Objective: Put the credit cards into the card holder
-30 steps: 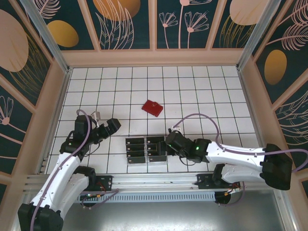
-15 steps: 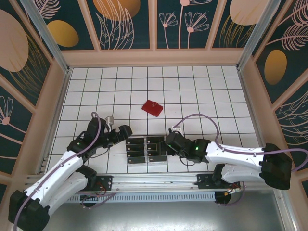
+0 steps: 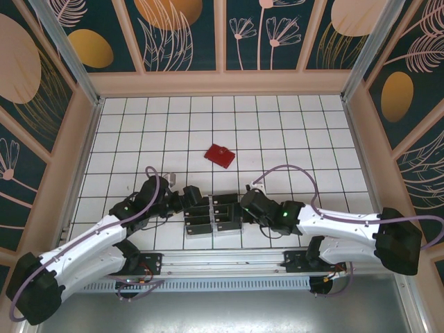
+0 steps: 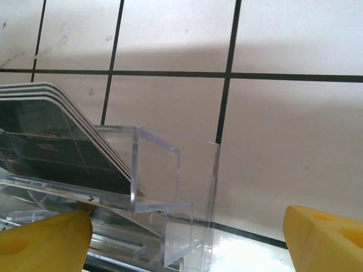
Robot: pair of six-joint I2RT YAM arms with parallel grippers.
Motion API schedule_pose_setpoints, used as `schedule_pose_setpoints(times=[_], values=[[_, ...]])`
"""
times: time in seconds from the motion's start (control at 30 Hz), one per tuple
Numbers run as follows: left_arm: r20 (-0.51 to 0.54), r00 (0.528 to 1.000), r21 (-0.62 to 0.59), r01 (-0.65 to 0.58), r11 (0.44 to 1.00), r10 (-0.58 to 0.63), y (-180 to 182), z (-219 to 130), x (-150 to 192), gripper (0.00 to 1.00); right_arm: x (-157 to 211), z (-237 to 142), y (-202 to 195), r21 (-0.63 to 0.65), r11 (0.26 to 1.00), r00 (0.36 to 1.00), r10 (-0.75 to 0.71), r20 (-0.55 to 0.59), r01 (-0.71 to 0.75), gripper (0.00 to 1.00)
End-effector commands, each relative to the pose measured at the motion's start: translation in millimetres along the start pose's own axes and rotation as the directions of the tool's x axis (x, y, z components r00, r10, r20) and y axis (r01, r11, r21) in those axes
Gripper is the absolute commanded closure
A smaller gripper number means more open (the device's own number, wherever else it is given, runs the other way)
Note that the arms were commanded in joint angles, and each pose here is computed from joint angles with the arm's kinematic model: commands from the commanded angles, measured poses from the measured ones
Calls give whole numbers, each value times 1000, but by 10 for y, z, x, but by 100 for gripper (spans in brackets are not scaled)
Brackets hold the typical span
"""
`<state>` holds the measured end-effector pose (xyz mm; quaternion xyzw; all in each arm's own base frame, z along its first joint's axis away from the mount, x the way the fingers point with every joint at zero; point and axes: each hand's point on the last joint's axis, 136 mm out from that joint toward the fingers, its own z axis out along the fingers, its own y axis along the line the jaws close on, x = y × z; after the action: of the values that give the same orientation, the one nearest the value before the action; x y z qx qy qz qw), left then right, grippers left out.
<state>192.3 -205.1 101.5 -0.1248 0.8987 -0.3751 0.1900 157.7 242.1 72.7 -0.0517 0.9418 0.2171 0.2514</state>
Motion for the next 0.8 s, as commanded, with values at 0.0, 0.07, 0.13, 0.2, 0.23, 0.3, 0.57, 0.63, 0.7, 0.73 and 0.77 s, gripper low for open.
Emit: schedule_pose_setpoints(times=[0.0, 0.07, 0.13, 0.2, 0.23, 0.3, 0.57, 0.63, 0.7, 0.73, 0.77], values=[[22, 1000, 40, 7, 999, -8, -122, 66, -31, 1, -69, 2, -196, 51, 998, 998, 36, 52, -39, 13], [24, 1000, 47, 5, 999, -7, -150, 99, -38, 1, -92, 0, -248, 57, 997, 997, 48, 60, -52, 13], [24, 1000, 50, 3, 999, -5, -173, 135, -43, 1, -120, -5, -322, 71, 995, 996, 61, 72, -66, 13], [27, 1000, 58, 3, 998, -5, -205, 164, -53, 1, -152, -13, -399, 82, 993, 993, 77, 85, -84, 13], [28, 1000, 62, 1, 998, -3, -225, 179, -61, 1, -171, -16, -445, 90, 992, 992, 85, 94, -93, 13], [27, 1000, 64, -3, 998, 1, -253, 213, -66, 1, -220, -31, -528, 99, 989, 989, 101, 110, -112, 13], [28, 999, 71, -40, 997, 38, -431, 349, -140, 1, -389, -71, -819, 126, 979, 978, 140, 157, -161, 13], [30, 999, 75, -43, 996, 41, -473, 396, -161, 1, -404, -69, -862, 131, 978, 977, 143, 161, -164, 13], [30, 999, 77, -47, 996, 45, -516, 444, -173, 1, -409, -68, -887, 131, 977, 976, 146, 164, -168, 13], [30, 998, 81, -52, 995, 50, -549, 471, -180, 1, -412, -68, -895, 129, 977, 975, 148, 166, -171, 13], [29, 998, 84, -54, 995, 52, -574, 496, -182, 1, -408, -69, -902, 130, 977, 975, 148, 166, -170, 13]])
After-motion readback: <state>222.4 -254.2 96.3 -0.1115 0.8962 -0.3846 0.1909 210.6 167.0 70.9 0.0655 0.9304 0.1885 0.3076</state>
